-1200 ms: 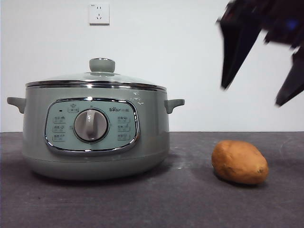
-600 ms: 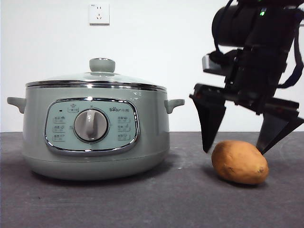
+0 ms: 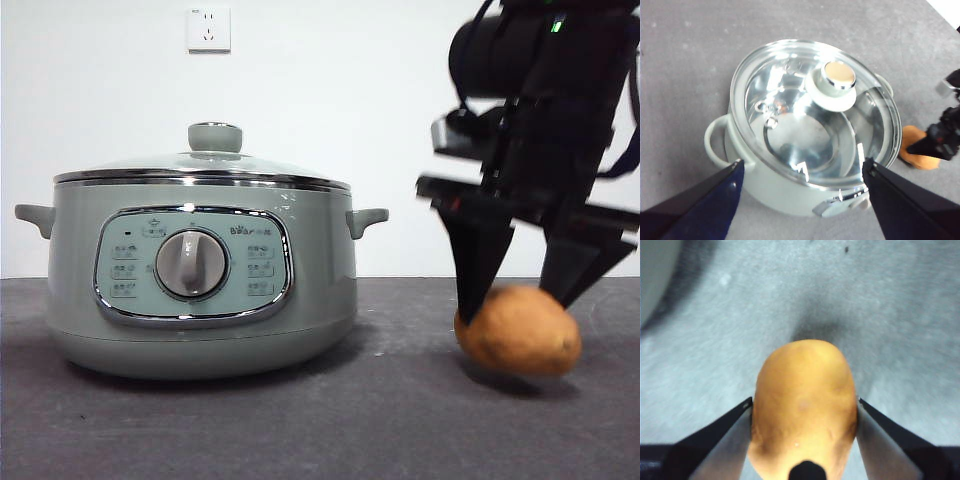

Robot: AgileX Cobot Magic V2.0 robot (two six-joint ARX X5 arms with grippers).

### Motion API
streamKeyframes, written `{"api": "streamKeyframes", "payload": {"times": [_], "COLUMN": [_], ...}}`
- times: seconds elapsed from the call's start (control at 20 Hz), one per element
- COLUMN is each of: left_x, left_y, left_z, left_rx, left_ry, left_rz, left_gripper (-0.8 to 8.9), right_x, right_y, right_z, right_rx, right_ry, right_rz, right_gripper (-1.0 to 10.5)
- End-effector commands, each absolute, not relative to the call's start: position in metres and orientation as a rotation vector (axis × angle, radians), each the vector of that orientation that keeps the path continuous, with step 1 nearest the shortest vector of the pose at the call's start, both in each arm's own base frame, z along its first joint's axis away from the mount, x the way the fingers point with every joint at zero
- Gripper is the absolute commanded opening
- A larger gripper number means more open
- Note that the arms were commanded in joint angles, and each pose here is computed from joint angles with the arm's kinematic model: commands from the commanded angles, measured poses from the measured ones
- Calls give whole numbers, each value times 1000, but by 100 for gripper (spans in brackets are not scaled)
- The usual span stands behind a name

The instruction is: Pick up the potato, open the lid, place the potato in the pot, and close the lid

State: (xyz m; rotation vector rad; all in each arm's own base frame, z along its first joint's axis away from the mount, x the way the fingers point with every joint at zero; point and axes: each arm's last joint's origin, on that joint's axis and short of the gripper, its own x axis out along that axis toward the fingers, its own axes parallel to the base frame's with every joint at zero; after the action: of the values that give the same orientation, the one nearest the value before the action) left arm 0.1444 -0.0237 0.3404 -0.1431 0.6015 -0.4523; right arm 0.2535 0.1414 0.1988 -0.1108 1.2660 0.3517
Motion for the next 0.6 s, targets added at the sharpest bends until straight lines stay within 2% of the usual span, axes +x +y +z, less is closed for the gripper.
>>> {"api": "streamKeyframes", "payload": {"times": [0.05, 0.45, 0.6], "left_x": [149, 199, 220], "left_y": [-27, -69, -90], "left_z": [345, 338, 333], "left_rx": [-159, -181, -166], "left_ry": [558, 499, 482], "left_rz": [-470, -622, -611], "left_gripper": [396, 396, 396], "right_x": [245, 209, 201], "right_y": [137, 117, 112], "right_z": [216, 266, 274], "right_rx": [-95, -67, -63], "right_ry": [1229, 1117, 1104], "right_rz": [353, 373, 376], "right_gripper": [0, 1, 1]}}
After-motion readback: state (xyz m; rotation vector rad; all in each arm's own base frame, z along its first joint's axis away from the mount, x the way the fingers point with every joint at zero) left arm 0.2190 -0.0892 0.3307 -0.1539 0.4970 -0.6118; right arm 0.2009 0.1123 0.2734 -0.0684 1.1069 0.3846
